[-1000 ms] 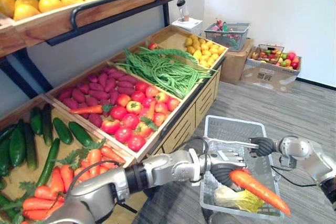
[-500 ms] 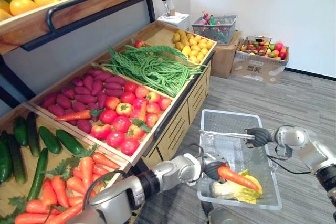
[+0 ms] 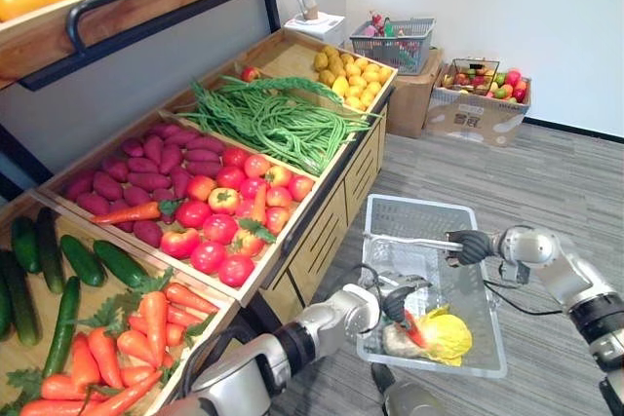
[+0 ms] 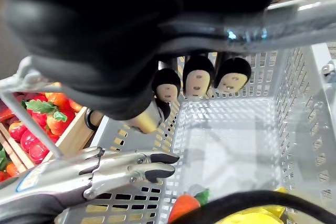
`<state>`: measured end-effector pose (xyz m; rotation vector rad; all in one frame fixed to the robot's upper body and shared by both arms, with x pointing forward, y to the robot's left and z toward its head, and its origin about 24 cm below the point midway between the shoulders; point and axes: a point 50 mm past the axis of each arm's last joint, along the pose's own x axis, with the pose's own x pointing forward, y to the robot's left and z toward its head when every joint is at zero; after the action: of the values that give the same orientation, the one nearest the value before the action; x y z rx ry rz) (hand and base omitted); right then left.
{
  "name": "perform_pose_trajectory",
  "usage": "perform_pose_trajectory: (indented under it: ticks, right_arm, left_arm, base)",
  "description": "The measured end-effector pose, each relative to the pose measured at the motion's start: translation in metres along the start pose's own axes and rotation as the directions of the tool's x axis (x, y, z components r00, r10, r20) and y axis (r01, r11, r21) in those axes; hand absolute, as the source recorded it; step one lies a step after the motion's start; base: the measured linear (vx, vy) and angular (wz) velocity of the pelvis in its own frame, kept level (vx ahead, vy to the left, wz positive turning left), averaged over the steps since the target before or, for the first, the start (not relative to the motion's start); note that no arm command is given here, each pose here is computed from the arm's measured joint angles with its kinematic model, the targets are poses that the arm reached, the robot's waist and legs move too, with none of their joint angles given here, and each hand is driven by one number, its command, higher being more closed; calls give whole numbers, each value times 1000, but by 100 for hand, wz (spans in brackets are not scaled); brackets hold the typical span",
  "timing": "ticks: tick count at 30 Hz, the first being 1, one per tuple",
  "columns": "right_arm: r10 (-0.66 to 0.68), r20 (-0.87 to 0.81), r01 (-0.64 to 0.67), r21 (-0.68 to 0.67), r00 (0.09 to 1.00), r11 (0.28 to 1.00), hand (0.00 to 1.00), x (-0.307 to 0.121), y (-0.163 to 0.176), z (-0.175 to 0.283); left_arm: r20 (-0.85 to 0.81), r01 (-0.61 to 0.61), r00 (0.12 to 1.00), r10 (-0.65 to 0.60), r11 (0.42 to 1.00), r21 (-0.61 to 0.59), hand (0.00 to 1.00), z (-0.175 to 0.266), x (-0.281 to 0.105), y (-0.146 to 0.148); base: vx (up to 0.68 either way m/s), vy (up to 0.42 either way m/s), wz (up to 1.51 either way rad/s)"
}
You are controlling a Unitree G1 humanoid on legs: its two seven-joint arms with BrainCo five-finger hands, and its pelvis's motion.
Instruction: Pick vegetable in the basket
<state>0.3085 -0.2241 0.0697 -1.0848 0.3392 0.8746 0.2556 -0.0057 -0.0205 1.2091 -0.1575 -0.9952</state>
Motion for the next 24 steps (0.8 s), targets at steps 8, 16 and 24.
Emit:
perform_pose_trajectory:
  ticks: [8,16,24]
  right_arm:
    - [-3,-40,4,18,999,1000,100,1,1,-7]
    - [-162,-172,208,301,972,931,100,-7,31,-49]
    - [-150,-416,385,568,897,728,100,-18,109,-97]
  left_arm:
    - [23,-104,994,105,994,-32,0,5,-2,11]
    - [238,-342,887,395,910,-235,0,39,-34,51]
    - [302,-398,744,597,758,-516,0,43,-95,72]
  base:
    - [-32,-1,14]
    - [-27,2,45]
    - [-32,9,56]
